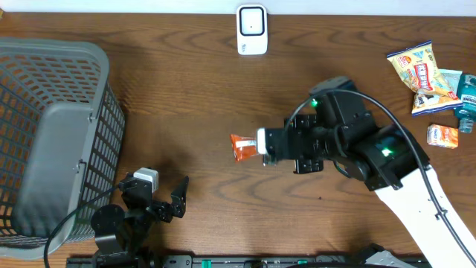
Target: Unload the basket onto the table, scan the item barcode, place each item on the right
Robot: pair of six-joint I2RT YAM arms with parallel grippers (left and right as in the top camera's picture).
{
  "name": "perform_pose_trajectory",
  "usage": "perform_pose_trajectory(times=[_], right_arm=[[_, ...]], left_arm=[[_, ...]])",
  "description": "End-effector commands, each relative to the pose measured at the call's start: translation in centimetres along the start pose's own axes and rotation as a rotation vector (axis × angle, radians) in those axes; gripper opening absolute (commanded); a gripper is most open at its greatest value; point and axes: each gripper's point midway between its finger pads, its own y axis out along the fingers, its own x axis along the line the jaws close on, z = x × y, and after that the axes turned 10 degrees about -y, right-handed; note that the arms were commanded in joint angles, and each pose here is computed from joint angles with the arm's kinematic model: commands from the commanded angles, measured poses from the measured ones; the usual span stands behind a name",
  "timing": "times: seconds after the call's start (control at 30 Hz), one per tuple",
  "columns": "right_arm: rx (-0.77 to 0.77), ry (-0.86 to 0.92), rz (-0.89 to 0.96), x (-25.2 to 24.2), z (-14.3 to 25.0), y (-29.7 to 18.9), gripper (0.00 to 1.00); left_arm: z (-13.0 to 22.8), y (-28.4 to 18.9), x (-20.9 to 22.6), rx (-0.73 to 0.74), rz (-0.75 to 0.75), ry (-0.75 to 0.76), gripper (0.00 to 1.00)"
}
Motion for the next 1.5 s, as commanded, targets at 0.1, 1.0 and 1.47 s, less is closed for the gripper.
perform_pose_trajectory(times=[0.1, 1.0, 1.47], right_arm=[[-0.063, -0.075, -0.026, 0.4, -1.1, 0.1, 0.01], [-0.902, 0.384, -0.089, -13.9, 2.6, 3.4, 0.01], [-1.055, 1.018, -0.197, -24.2, 9.2, 13.1, 0.01]], left_arm=[[-0.3, -0.1, -0.2, -0.009, 0.004, 0.013, 0.98], [-0.3, -0.1, -0.2, -0.009, 0.004, 0.013, 0.98], [-0.3, -0.1, -0.2, -0.009, 0.004, 0.013, 0.98]])
